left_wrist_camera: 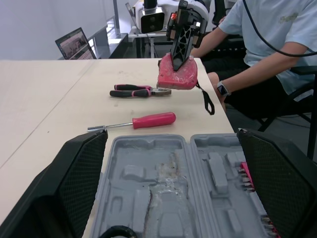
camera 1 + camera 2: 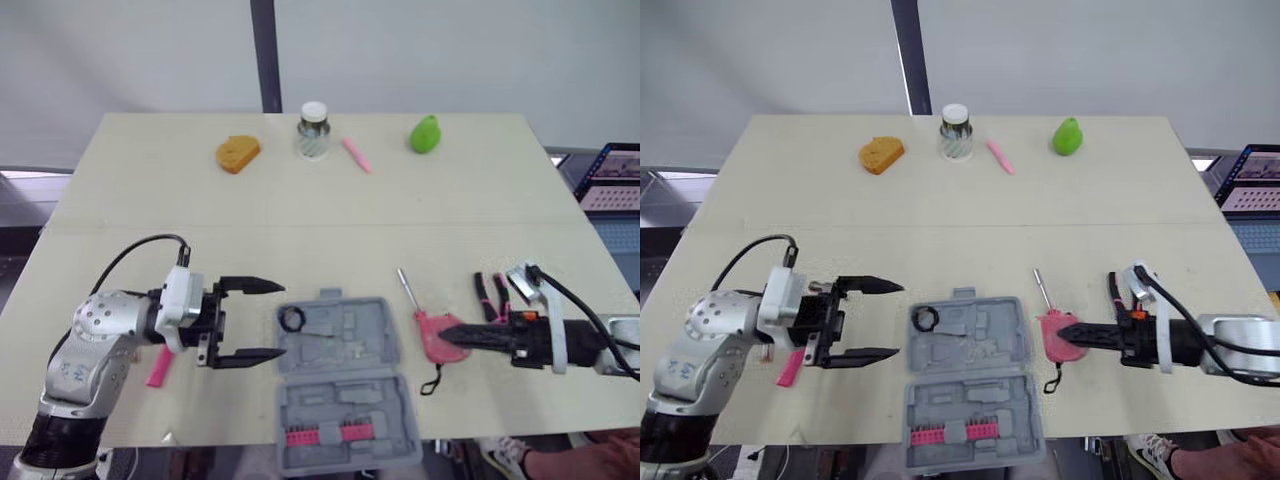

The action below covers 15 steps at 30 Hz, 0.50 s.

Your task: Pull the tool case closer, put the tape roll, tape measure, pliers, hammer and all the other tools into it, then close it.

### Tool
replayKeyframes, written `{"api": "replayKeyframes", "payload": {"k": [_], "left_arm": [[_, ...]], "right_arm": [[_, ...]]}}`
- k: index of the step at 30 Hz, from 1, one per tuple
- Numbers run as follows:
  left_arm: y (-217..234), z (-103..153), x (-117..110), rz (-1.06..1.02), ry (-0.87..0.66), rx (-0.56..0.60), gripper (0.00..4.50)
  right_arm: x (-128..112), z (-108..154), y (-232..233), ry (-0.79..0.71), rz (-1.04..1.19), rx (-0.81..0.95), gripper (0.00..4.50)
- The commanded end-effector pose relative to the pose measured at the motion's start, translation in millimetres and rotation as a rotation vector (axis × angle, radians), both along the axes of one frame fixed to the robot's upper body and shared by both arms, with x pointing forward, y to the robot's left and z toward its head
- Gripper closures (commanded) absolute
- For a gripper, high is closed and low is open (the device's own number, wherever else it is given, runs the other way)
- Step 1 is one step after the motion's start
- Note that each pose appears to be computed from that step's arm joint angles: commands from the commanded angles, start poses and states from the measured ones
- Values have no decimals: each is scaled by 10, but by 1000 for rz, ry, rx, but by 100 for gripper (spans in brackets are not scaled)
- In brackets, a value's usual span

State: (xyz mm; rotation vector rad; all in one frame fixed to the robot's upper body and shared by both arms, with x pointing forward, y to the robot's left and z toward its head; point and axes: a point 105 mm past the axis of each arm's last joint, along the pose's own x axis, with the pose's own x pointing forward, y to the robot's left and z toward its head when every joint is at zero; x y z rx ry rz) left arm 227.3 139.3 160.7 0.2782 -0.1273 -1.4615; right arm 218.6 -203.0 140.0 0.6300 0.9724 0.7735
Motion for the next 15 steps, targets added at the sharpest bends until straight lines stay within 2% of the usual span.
{"api": "replayKeyframes", "payload": {"k": [1, 7, 15], "left_arm": [[-37, 44, -65, -5, -65, -3, 2], [-96, 15, -77, 12, -79, -9, 2], [-85, -14, -135, 36, -77, 8, 2]], "right_arm": [[-29, 29, -97, 5, 7, -15, 401], [-58, -224, -240, 72, 13, -90, 401], [-68, -414, -223, 88, 53, -119, 401]]}}
